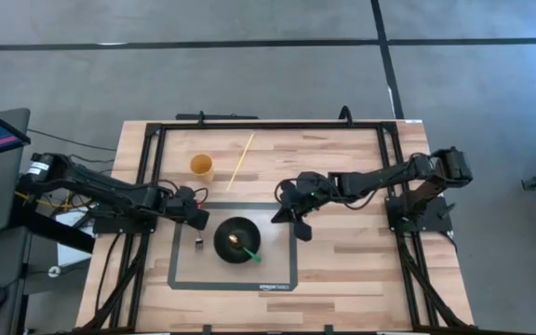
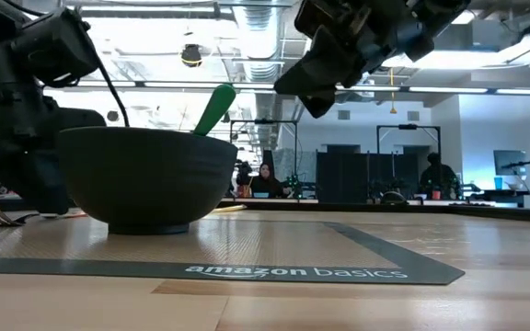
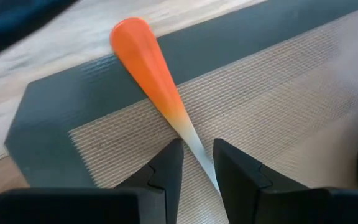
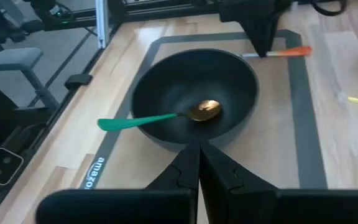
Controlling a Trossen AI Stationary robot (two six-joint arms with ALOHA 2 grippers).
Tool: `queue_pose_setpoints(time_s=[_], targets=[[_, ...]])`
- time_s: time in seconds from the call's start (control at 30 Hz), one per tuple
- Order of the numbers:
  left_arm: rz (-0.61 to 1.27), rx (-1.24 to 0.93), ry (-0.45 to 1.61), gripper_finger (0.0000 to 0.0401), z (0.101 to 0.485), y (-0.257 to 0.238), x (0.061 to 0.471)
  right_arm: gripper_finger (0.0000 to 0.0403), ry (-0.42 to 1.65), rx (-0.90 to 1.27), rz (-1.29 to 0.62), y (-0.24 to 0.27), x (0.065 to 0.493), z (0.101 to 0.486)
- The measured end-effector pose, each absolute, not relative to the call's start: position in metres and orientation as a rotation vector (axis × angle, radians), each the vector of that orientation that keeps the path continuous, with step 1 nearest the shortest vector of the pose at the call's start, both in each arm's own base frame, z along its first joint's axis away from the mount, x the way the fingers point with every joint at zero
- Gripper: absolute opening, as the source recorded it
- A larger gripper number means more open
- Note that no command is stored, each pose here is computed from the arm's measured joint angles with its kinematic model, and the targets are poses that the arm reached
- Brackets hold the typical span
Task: Pick & Place Utensil
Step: Put the orange fork into the black bowl
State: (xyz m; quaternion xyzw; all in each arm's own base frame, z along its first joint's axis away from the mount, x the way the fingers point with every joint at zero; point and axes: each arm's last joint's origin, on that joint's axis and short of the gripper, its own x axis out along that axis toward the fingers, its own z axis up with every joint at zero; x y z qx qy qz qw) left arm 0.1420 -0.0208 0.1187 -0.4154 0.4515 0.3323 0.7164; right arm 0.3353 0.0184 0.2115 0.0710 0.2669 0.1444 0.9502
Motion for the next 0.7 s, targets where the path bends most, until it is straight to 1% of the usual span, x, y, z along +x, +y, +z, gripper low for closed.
queue_pose_setpoints(time_s=[0.13,0.33,0.7], targets=[[0.745,-0.916,0.973,0.0083,0.1162,-0.0208,0.1458,0.0,0.533,0.136,0.312,0.0244,0.3354,0.2123],[0.758,-0.928,0.969,0.0013,0.1159,-0.0205,0.1452,0.0,0.533,0.133,0.317,0.0258,0.3353,0.2124],[0.716,-0.91,0.924,0.0003,0.1211,-0.0197,0.1431,0.0,0.532,0.132,0.317,0.0258,0.3353,0.2124]])
